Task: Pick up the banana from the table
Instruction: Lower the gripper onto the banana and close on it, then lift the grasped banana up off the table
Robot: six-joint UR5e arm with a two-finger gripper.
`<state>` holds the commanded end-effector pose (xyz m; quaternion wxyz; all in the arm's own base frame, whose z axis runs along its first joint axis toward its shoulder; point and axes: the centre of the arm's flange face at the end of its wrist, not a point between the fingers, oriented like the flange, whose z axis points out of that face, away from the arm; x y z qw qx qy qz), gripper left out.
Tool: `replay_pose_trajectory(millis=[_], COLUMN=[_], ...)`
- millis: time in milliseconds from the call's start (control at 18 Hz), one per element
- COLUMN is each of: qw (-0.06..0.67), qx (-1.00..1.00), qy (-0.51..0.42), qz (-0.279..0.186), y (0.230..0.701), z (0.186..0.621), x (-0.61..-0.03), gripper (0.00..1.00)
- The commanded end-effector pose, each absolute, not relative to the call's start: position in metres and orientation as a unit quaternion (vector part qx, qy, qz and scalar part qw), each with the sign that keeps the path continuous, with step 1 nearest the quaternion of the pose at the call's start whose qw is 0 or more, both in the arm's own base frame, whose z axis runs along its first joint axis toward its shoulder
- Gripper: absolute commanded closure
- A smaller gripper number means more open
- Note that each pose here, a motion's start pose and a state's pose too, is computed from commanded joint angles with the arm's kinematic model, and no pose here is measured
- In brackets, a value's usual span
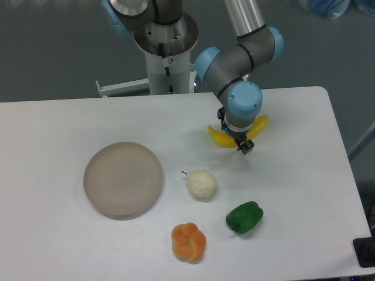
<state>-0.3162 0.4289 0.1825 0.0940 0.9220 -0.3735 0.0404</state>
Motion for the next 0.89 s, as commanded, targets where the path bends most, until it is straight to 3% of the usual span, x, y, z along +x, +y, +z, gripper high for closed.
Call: replay_pose_trajectory(millis=[111,278,611,889], qw=[0.093,0.092,0.088,0.079], qx=[0.924,0.924,0.927,0.936], qy=[-0.369,-0.369,-0.363,-0.341], qz=[0.036,0.030,0.022,0.018], y=[0.431,0.431,0.442,0.448], z=[0.185,0.193,0.224,0.279], x=[-0.318,-0.327,-0.353,-0.394], gripper=[0.55,0.69,0.70,0.71])
